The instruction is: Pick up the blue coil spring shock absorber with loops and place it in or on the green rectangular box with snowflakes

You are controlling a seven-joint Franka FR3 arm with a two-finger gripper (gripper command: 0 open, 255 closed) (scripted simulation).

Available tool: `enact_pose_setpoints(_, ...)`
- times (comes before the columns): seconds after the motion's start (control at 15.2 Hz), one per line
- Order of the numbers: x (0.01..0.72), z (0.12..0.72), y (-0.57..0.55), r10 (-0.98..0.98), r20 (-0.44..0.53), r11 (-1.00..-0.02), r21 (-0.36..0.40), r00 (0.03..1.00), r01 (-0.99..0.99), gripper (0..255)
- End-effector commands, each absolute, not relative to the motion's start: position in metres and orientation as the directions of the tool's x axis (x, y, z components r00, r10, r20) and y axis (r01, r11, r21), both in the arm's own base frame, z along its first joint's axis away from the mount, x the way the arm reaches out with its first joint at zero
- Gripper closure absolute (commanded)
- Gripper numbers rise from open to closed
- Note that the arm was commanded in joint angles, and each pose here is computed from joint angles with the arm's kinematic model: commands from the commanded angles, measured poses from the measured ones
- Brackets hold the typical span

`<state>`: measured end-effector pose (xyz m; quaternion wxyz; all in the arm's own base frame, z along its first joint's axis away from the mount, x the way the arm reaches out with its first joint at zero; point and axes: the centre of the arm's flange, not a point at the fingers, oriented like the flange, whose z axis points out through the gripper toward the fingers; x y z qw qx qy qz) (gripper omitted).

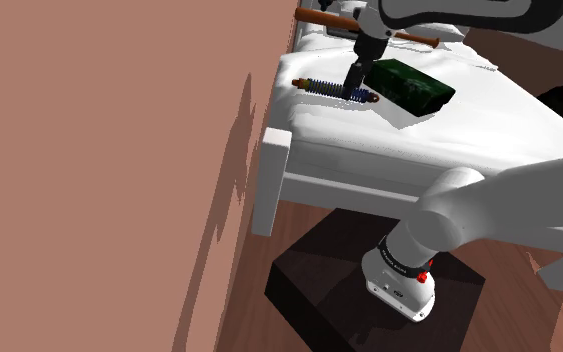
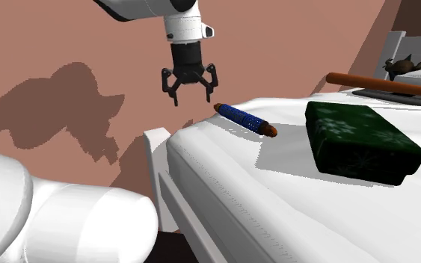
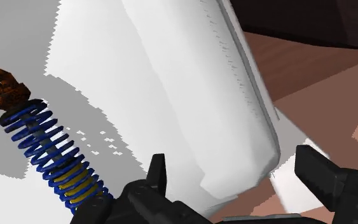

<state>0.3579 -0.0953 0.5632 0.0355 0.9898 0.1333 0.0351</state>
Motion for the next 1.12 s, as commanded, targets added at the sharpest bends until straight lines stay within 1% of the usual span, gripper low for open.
enact_pose_setpoints(0.0, 0.371, 0.557, -0.119, 0.331, 0.052, -0.942, 0.083, 0.942, 0.326, 0)
enact_pose_setpoints(0.4, 0.419, 0.538, -0.18, 0.499, 0.031, -0.865, 0.085, 0.866, 0.495, 0)
enact_pose_setpoints(0.86, 0.487, 0.515, -0.239, 0.671, 0.006, -0.739, 0.082, 0.741, 0.669, 0)
enact_pose_setpoints(1.06, 0.488, 0.499, -0.24, 0.671, 0.006, -0.739, 0.082, 0.741, 0.669, 0)
